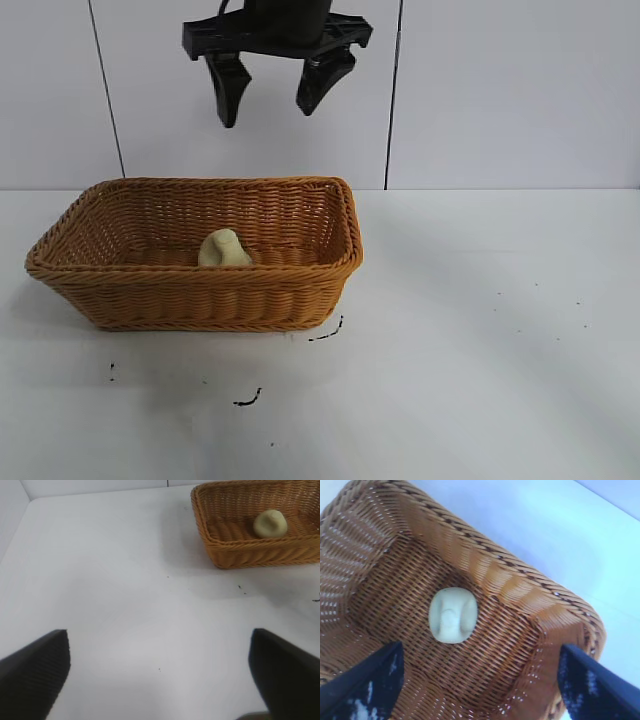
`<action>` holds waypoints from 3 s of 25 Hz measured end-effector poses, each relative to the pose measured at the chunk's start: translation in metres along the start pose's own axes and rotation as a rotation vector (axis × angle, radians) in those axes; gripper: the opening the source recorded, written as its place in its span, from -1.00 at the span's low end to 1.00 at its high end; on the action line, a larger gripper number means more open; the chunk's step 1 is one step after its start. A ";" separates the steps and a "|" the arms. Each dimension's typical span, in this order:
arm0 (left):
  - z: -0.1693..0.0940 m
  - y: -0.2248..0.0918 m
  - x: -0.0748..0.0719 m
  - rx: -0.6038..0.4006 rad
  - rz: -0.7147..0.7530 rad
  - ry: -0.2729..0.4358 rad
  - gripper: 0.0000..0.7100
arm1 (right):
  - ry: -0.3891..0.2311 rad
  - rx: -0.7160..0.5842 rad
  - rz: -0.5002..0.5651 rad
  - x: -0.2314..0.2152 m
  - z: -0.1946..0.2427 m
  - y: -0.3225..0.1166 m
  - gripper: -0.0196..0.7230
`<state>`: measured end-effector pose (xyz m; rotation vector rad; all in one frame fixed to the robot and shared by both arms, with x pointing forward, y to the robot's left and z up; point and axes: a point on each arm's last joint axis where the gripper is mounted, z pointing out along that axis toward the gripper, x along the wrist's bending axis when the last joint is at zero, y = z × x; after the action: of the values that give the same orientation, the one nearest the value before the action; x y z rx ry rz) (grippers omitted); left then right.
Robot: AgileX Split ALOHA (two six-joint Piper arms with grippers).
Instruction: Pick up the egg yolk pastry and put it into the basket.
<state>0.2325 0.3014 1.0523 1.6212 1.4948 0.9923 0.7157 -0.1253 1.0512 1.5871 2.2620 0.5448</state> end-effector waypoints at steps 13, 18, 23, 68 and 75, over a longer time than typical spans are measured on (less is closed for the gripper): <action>0.000 0.000 0.000 0.000 0.000 0.000 0.96 | -0.154 0.058 0.269 -0.158 -0.005 -0.027 0.68; 0.000 0.000 0.000 0.000 0.000 0.000 0.96 | -0.172 0.069 0.304 -0.176 -0.016 -0.037 0.68; 0.000 0.000 0.000 0.000 0.000 0.000 0.96 | -0.155 0.096 0.300 -0.167 -0.047 -0.053 0.68; 0.000 0.000 0.000 0.000 0.000 0.000 0.96 | -0.211 -0.594 0.242 -0.005 -0.246 -0.445 0.68; 0.000 0.000 0.000 0.000 0.000 0.000 0.96 | -0.213 -0.604 0.241 -0.004 -0.247 -0.446 0.68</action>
<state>0.2325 0.3014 1.0523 1.6212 1.4948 0.9923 0.2358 -0.2971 1.0522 1.5066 1.5533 0.9602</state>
